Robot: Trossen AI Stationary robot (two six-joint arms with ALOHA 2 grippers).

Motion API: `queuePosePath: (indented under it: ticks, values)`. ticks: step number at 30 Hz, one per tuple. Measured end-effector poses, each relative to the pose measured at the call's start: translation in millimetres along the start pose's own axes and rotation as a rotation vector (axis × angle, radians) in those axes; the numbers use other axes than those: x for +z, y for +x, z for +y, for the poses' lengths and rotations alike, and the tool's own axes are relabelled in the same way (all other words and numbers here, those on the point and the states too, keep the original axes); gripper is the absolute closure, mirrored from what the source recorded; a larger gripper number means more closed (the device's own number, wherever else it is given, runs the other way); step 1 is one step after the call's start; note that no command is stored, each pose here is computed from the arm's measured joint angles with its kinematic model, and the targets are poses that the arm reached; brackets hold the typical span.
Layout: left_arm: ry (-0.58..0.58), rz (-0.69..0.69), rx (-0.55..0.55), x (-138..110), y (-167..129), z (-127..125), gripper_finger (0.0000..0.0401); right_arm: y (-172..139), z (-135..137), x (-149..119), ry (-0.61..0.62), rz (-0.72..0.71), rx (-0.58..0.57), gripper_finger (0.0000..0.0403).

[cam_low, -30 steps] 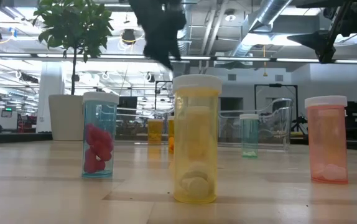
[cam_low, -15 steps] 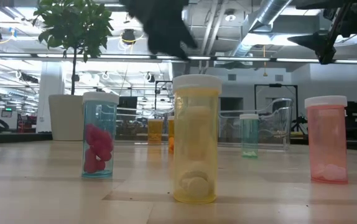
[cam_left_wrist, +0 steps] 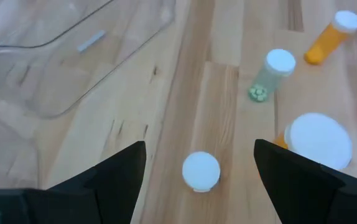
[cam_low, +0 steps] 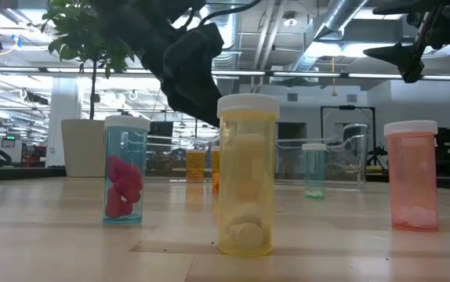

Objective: Pick and place medicine bottles into bin by pill shape (circle, oval)
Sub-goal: Put the left small orange capsule bottle into the left transparent bin

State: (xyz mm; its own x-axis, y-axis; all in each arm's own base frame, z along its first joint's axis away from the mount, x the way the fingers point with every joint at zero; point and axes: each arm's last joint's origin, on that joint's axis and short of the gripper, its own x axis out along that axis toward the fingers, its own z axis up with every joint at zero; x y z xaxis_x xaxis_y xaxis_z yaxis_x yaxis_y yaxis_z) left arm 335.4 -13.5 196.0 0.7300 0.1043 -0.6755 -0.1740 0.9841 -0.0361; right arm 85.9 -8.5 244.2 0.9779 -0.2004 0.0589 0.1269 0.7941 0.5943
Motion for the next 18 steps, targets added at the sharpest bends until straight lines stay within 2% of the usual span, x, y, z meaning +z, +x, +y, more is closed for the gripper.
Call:
queuePosePath:
  ticks: [4, 9, 18]
  values:
    - [0.039, 0.02, 0.001, -6, 12, -3, 0.0111, 0, 0, 0, 0.001, 0.001, 0.0, 0.0069]
    - [0.02, 0.066, 0.036, -16, 27, -2, 0.0111, 0, 0, 0, 0.002, 0.003, -0.002, 0.0069]
    - [0.012, 0.078, 0.036, -18, 28, -2, 0.0111, 0, 0, 0, 0.001, 0.005, -0.003, 0.0069]
